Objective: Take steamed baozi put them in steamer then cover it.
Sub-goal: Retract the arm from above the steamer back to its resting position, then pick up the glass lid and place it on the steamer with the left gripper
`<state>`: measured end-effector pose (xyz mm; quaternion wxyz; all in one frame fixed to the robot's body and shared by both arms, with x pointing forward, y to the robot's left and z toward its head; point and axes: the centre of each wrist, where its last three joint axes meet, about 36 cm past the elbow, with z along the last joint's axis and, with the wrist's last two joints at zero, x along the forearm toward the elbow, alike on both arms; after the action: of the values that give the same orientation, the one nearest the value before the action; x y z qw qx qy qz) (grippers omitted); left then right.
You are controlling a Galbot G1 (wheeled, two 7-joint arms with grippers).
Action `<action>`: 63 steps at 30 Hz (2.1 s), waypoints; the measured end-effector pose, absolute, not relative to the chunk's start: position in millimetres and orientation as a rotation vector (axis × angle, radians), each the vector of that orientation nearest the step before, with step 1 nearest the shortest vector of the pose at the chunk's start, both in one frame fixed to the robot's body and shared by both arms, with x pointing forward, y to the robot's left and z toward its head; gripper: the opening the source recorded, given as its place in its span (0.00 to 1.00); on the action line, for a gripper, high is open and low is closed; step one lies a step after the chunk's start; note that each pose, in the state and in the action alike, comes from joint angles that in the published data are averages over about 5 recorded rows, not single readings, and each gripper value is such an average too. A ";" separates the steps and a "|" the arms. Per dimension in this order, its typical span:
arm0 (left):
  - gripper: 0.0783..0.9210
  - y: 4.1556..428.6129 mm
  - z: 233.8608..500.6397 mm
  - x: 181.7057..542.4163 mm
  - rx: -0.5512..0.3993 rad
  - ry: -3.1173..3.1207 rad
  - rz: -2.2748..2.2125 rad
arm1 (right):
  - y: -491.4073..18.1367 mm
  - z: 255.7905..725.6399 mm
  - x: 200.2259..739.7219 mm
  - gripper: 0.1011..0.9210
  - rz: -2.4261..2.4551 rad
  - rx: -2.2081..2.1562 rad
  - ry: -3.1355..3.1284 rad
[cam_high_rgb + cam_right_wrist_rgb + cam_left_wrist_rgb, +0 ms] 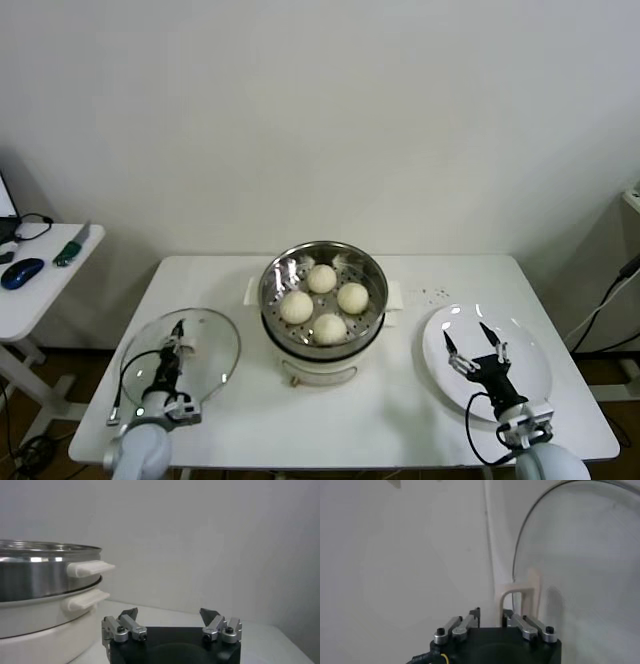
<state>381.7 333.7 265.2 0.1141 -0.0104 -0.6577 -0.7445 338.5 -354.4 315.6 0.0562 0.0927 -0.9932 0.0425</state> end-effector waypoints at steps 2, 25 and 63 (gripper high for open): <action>0.25 333.1 266.6 381.3 -0.026 -1.937 -2.183 | -354.2 315.3 338.4 0.88 0.131 0.282 -3.014; 0.09 317.0 360.4 344.9 0.302 -1.983 -2.242 | -362.3 325.1 356.8 0.88 0.212 0.321 -3.014; 0.09 117.5 456.7 413.6 0.104 -2.255 -2.191 | -380.4 332.4 393.5 0.88 0.397 0.266 -2.949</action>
<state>413.6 117.5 456.7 -0.0024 0.0332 -0.7168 -0.6964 393.5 -380.4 332.4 0.0772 0.0889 -0.9842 0.1325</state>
